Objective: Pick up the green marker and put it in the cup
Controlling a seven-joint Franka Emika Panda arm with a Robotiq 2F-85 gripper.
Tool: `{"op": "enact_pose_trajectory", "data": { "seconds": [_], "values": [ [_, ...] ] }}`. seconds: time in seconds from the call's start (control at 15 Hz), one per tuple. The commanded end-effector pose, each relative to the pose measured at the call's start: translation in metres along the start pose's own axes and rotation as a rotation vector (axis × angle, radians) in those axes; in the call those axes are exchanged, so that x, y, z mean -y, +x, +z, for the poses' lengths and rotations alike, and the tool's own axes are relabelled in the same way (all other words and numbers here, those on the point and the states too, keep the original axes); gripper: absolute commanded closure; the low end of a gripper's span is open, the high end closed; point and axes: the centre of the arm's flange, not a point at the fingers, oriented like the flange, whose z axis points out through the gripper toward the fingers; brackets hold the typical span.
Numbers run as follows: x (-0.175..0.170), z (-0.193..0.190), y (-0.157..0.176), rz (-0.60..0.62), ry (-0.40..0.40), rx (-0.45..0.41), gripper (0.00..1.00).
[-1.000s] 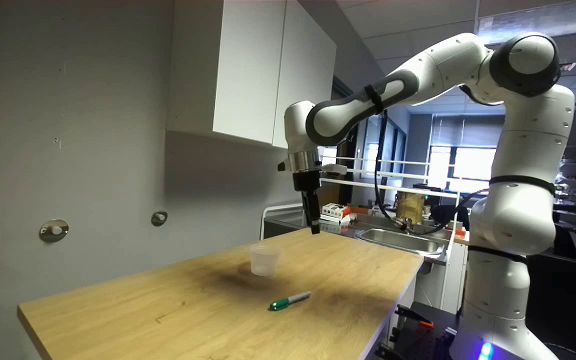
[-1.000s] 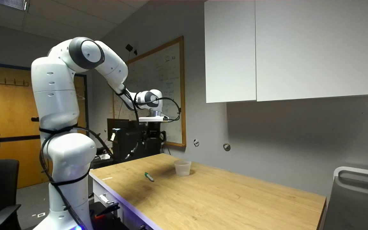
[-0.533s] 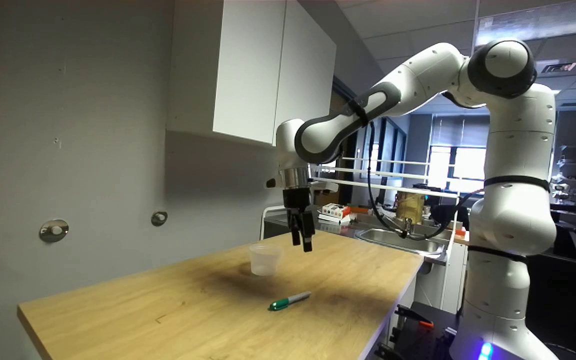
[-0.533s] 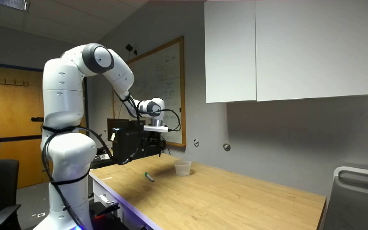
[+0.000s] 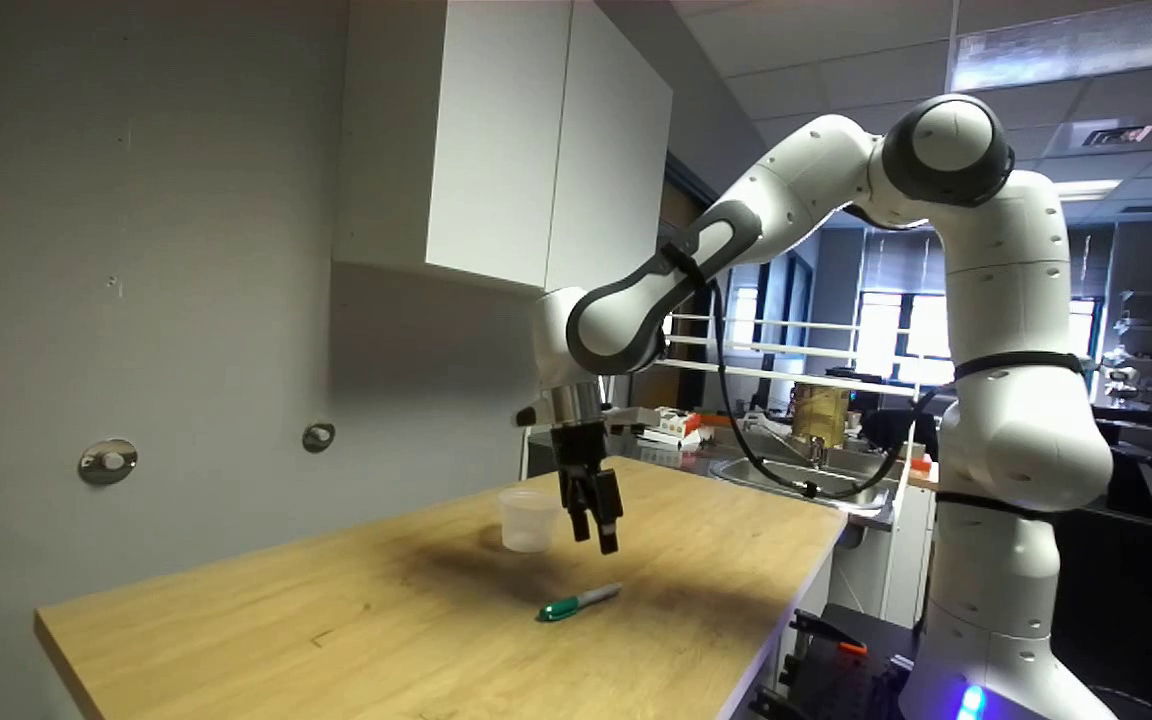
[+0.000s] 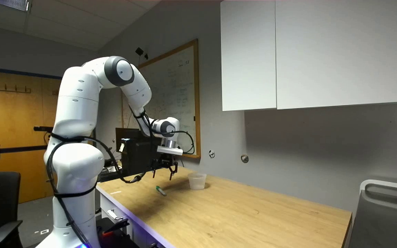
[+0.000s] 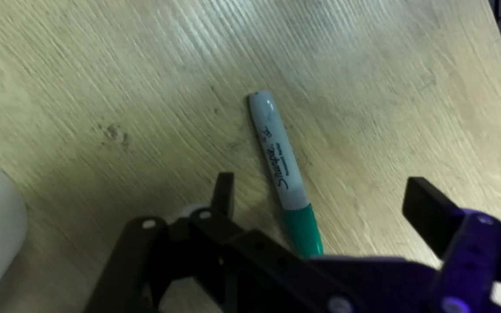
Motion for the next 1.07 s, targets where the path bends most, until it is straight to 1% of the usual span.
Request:
{"op": "enact_pose_trajectory", "data": {
  "seconds": [0.0,0.2,0.33,0.67,0.73,0.8,0.87,0.93,1.0],
  "values": [
    [-0.009,0.02,0.027,-0.027,0.016,0.024,0.0],
    [-0.01,0.038,0.035,-0.059,0.024,0.063,0.0],
    [-0.009,0.046,0.038,-0.083,0.013,0.091,0.0],
    [-0.013,0.059,0.037,-0.107,0.005,0.112,0.0],
    [-0.015,0.061,0.037,-0.107,0.003,0.114,0.06],
    [-0.017,0.062,0.037,-0.11,0.001,0.112,0.25],
    [-0.019,0.063,0.038,-0.111,-0.004,0.109,0.3],
    [-0.02,0.062,0.038,-0.113,-0.007,0.105,0.31],
    [-0.022,0.059,0.038,-0.117,-0.015,0.096,0.36]
  ]
}}
